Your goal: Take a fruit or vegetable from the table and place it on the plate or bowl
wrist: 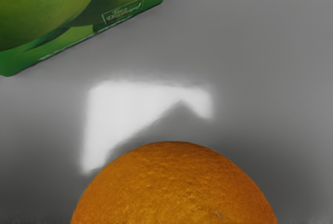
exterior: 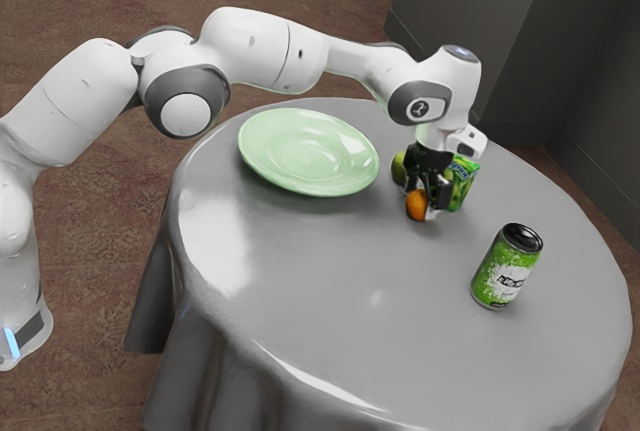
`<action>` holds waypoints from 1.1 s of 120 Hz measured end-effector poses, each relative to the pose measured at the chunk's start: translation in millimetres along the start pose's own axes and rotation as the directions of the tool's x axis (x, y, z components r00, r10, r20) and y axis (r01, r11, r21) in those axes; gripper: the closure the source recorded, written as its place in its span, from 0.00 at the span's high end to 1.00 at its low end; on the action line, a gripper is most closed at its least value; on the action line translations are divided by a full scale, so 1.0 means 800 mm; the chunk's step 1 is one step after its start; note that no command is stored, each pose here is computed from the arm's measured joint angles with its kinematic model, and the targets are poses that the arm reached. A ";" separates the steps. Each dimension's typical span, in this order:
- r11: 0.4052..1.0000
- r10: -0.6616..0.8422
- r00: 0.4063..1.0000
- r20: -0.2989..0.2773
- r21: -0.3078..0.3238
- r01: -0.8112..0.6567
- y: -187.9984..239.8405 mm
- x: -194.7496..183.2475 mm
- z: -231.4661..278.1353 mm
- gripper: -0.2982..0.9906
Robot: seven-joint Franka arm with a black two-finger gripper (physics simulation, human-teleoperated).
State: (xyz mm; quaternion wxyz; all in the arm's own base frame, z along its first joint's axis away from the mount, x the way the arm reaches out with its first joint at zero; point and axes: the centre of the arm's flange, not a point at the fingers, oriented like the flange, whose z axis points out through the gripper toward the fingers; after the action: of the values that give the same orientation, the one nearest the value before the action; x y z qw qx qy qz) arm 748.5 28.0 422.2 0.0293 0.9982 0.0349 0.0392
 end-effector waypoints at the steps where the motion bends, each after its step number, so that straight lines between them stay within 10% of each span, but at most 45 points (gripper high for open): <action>1: 1.000 0.000 1.000 0.000 -0.001 0.000 0.000 0.000 0.000 0.76; 80: 0.999 -0.043 0.999 -0.002 -0.013 0.043 -0.016 0.001 -0.002 0.47; 107: 0.970 -0.235 0.972 -0.028 0.061 0.236 -0.181 -0.047 -0.138 0.47; 132: 0.953 -0.298 0.953 0.056 0.083 0.293 -0.226 -0.088 -0.166 0.47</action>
State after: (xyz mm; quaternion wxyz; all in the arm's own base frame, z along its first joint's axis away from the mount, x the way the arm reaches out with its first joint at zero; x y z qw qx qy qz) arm 656.0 210.5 538.2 -0.0007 0.9829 0.1843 -0.0006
